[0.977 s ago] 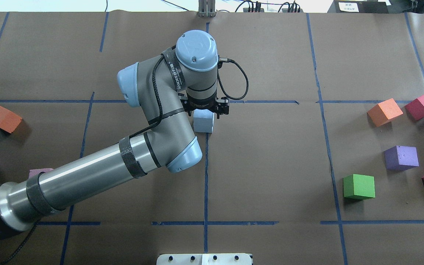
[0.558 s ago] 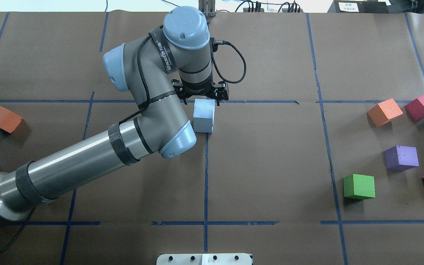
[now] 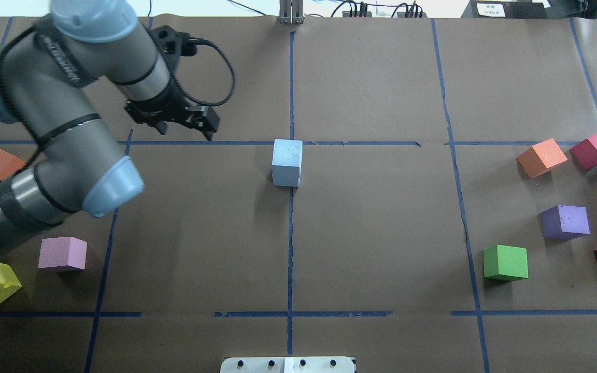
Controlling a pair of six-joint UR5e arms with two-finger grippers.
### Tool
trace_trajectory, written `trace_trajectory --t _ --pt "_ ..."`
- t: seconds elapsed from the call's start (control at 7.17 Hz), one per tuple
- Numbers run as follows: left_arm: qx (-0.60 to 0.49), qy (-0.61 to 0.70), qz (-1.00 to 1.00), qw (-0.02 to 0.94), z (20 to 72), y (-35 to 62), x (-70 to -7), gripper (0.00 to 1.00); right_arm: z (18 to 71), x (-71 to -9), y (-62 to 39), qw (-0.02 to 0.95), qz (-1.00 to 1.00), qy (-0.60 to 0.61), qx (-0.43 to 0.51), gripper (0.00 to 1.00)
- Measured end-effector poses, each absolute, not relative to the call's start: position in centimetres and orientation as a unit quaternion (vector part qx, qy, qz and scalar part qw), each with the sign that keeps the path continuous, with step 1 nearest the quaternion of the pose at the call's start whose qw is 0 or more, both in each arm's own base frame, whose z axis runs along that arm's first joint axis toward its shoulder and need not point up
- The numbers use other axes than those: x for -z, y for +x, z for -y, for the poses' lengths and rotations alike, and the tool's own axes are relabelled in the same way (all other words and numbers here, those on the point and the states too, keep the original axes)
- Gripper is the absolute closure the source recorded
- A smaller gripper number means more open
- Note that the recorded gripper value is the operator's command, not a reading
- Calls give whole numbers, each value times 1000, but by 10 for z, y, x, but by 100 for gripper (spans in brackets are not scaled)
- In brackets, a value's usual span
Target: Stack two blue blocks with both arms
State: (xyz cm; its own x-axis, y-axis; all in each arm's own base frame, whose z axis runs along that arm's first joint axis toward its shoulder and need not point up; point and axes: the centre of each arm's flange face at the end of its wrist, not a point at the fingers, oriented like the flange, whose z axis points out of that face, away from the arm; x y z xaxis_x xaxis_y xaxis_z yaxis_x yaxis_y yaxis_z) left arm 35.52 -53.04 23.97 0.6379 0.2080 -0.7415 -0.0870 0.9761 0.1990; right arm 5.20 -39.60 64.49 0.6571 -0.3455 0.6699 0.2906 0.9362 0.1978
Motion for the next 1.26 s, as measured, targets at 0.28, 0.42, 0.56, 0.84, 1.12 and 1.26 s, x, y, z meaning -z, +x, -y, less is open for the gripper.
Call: trace_trajectory --t 0.28,0.42,0.56,0.84,1.12,1.26 --pt "-139 87 -402 901 548 209 -350 0 396 -647 52 916 377 19 137 0" --pt "-149 90 -402 899 545 130 -409 0 396 -647 52 917 378 17 129 0" --pt "-137 82 -401 902 527 71 -462 0 397 -647 52 917 378 16 127 0" --pt "-92 50 -396 912 488 2 -548 0 397 -647 52 917 378 16 126 0" --pt "-87 36 -393 915 466 -25 -594 0 398 -647 52 917 378 16 126 0" --pt "-79 21 -392 916 458 -30 -613 0 398 -646 52 917 378 16 126 0"
